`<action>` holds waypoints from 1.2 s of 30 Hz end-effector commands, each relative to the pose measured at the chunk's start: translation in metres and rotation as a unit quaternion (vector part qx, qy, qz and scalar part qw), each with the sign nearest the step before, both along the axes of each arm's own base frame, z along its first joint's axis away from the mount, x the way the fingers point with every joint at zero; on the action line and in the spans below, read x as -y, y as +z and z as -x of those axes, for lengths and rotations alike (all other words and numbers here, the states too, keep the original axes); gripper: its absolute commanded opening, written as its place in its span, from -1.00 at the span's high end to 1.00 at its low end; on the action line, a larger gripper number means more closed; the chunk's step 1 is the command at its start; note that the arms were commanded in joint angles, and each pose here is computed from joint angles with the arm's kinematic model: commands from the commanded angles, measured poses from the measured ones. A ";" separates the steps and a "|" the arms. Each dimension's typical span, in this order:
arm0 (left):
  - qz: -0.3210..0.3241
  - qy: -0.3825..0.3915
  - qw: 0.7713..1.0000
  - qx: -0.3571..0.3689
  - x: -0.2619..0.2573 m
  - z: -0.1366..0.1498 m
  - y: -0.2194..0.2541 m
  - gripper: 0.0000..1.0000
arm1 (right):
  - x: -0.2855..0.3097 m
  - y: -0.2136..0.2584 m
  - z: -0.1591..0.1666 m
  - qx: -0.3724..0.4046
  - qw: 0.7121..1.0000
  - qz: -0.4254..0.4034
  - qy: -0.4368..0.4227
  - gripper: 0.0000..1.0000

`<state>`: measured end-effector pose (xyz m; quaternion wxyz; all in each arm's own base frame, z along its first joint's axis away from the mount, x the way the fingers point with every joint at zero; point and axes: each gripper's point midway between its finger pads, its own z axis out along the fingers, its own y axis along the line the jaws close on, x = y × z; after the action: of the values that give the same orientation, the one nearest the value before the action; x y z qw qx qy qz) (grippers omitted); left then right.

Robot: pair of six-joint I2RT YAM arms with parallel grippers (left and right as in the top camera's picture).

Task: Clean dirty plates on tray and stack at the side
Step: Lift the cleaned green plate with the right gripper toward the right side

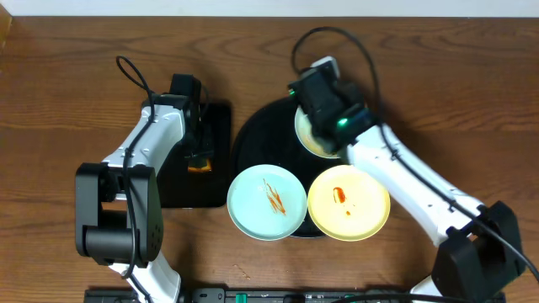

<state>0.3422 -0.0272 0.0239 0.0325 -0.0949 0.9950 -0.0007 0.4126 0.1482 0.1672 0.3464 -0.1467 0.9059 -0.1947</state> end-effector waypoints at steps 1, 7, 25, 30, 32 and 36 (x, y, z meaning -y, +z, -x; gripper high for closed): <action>-0.010 -0.002 1.000 -0.003 -0.003 0.000 -0.002 0.10 | 0.001 -0.008 -0.001 -0.046 0.990 -0.131 -0.002 0.79; -0.010 -0.002 1.000 -0.003 -0.003 0.000 -0.002 0.10 | 0.022 -0.019 -0.006 -0.098 0.967 -0.233 -0.006 -0.11; -0.010 -0.002 1.000 -0.004 -0.003 0.000 -0.002 0.10 | 0.087 -0.056 -0.019 -0.132 0.954 -0.255 -0.091 -0.49; -0.010 -0.002 1.000 -0.003 -0.003 0.000 -0.002 0.10 | 0.080 -0.098 -0.018 -0.185 0.939 -0.276 -0.091 -0.37; -0.010 -0.002 1.000 -0.003 -0.003 0.000 -0.002 0.10 | 0.078 -0.110 -0.018 -0.196 0.936 -0.278 -0.091 -0.33; -0.010 -0.002 1.000 -0.003 -0.003 0.000 -0.002 0.10 | 0.077 -0.126 -0.022 -0.205 0.934 -0.278 -0.093 -0.07</action>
<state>0.3422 -0.0272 0.0239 0.0325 -0.0949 0.9950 -0.0007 0.4327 0.0676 0.0483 0.1658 0.0045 0.9847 0.0540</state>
